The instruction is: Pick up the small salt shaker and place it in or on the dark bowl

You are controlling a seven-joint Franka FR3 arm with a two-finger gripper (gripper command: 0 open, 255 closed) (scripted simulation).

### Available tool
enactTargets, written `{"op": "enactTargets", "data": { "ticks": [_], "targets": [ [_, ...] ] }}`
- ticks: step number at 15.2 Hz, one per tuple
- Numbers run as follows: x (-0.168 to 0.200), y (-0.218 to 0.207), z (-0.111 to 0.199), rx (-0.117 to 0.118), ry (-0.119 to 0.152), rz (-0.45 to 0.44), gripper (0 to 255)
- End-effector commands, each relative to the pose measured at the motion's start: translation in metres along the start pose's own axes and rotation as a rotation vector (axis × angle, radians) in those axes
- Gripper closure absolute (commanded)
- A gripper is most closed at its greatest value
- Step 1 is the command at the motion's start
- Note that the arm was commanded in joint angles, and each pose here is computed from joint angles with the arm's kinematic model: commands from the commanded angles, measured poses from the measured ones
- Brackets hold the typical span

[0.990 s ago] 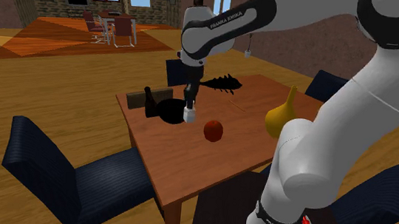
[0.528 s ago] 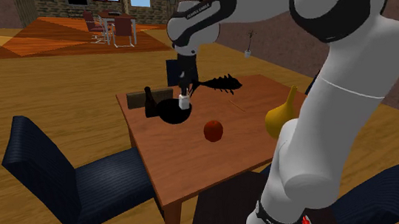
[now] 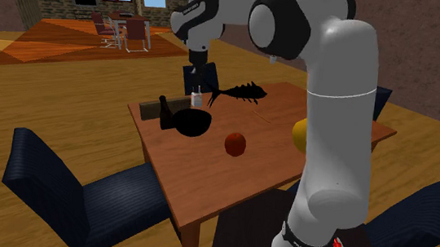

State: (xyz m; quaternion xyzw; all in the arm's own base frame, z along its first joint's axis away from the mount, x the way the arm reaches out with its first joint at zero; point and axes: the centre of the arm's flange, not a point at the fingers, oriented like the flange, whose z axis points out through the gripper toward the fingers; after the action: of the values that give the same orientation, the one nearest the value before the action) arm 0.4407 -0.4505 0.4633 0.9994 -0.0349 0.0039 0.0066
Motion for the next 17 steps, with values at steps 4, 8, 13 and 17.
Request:
{"op": "enactTargets", "data": {
  "ticks": [4, 8, 13, 17],
  "targets": [
    [0.034, 0.054, -0.006, 0.001, 0.001, -0.002, 255],
    [0.047, 0.072, 0.002, 0.001, 0.001, -0.002, 255],
    [0.047, 0.072, 0.028, 0.001, 0.001, -0.002, 255],
    [0.047, 0.072, 0.049, 0.001, 0.001, -0.002, 255]
  ]
}}
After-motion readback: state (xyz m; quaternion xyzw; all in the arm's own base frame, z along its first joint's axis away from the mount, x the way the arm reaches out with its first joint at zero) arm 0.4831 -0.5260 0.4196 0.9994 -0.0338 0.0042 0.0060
